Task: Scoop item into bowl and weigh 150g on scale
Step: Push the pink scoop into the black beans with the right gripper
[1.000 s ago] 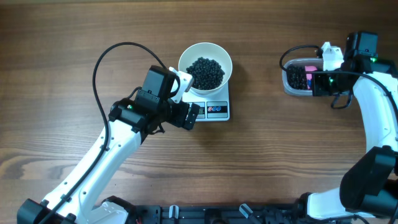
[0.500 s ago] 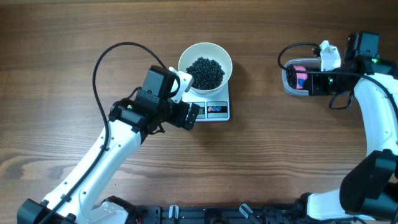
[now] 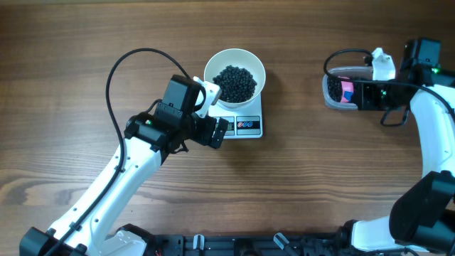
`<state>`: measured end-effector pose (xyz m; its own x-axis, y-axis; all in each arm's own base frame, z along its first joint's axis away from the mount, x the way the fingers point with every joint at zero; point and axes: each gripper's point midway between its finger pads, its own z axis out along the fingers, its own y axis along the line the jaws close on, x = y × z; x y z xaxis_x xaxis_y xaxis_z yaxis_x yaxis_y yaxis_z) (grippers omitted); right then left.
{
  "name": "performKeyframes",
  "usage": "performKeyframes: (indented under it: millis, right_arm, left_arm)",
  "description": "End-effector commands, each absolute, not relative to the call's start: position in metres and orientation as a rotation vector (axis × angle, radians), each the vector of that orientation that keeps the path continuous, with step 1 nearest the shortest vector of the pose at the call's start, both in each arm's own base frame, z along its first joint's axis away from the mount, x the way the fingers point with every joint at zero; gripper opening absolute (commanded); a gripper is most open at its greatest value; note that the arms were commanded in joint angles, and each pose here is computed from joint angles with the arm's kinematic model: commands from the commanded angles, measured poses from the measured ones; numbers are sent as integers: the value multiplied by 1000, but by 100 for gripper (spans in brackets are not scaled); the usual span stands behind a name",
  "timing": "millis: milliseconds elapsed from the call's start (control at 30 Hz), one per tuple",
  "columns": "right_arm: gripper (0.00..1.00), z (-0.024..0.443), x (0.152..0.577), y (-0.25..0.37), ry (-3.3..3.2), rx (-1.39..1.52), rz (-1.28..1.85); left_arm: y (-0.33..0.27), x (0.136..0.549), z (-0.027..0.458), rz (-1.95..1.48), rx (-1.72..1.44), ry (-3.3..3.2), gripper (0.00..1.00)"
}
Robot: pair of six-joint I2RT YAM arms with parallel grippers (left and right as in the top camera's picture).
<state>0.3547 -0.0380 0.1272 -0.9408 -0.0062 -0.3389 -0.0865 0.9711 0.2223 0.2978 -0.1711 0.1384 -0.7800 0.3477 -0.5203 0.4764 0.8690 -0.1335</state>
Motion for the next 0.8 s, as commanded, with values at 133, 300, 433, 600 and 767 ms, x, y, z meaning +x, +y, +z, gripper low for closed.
performKeyframes:
  millis: [133,300,433,600,767]
  right_arm:
    - [4,135,352,-20,2734,-98,519]
    - [4,134,353,-19,2732,-94,530]
    - [4,136,354,-23,2721,-74,539]
    - [4,137,352,-33,2708,-26,558]
    - [4,135,350,-37,2715,1,575]
  left_arm:
    - [-173,301,148,-370,606,2518,100]
    - [-173,301,148,-370,606,2518,100]
    - [-173,301,148,-370,606,2518,100]
    - [-173,301,148,-370,606,2518,100]
    - [-173,301,148,-370,606,2518,100]
